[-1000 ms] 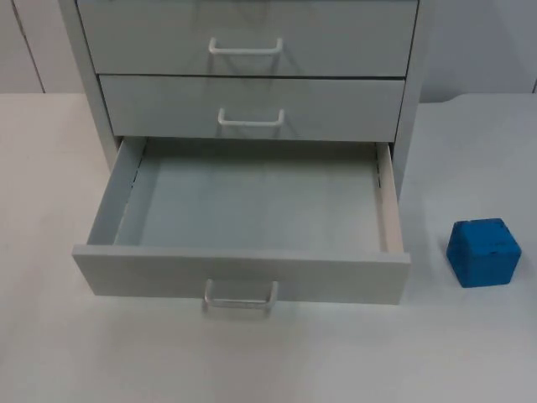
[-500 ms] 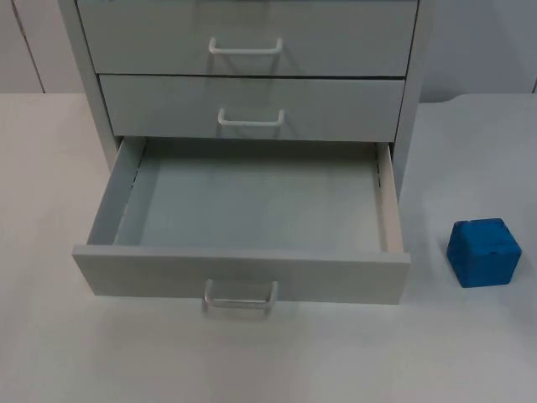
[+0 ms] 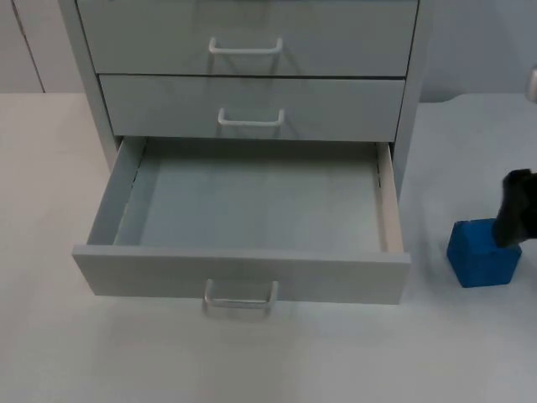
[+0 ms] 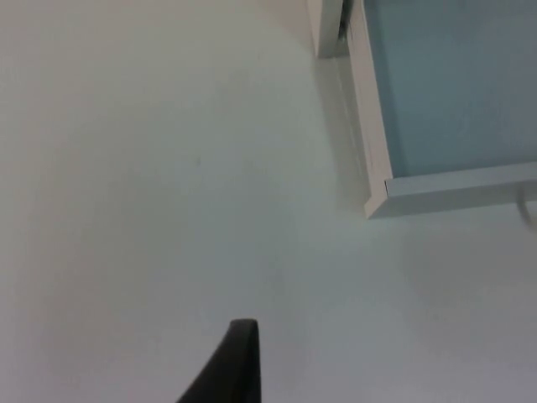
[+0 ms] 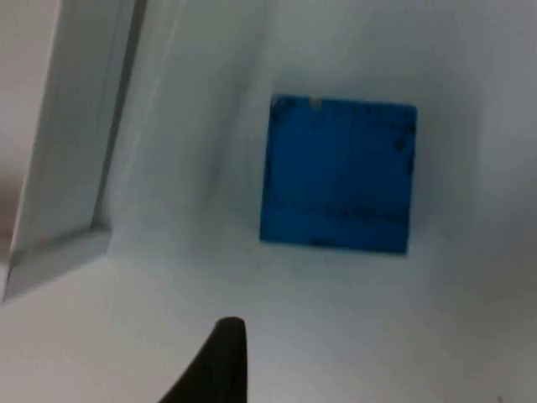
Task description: Open the drawer with the left hand, place the block into the drawer with the right hand, then close the drawer with the left hand.
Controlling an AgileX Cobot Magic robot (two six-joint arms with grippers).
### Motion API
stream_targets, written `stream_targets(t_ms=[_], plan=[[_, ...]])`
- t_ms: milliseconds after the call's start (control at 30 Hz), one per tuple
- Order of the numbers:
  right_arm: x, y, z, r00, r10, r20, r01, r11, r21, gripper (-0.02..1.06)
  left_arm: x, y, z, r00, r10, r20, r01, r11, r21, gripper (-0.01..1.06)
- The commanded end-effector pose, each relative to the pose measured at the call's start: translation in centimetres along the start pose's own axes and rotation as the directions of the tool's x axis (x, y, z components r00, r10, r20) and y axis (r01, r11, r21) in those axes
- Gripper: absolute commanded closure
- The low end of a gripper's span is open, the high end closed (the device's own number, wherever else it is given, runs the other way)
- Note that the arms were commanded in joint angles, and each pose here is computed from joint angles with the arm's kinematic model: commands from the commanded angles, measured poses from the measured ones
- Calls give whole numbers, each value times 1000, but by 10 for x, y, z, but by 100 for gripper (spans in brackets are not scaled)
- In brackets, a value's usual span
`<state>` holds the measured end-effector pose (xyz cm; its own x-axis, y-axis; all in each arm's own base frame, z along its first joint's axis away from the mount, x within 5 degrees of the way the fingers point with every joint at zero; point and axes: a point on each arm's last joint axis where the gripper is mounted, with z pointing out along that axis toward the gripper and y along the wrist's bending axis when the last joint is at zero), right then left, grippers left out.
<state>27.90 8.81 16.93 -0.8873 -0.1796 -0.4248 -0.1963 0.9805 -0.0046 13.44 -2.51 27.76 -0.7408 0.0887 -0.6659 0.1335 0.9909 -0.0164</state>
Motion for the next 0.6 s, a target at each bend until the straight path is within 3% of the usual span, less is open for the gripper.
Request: stream_targets(t_ms=[0, 267, 567], plan=[[-6, 4, 13, 998, 12, 54, -12, 1000, -3, 6, 1, 0, 0, 1000, -16, 2, 16, 1000, 9, 0], [-8, 11, 56, 992, 16, 129, -9, 998, -59, 6, 1, 0, 0, 1000, -16, 2, 16, 1000, 9, 0], [-4, 14, 76, 992, 20, 125, -10, 997, -79, 11, 1, 0, 0, 1000, -16, 2, 16, 1000, 9, 0]])
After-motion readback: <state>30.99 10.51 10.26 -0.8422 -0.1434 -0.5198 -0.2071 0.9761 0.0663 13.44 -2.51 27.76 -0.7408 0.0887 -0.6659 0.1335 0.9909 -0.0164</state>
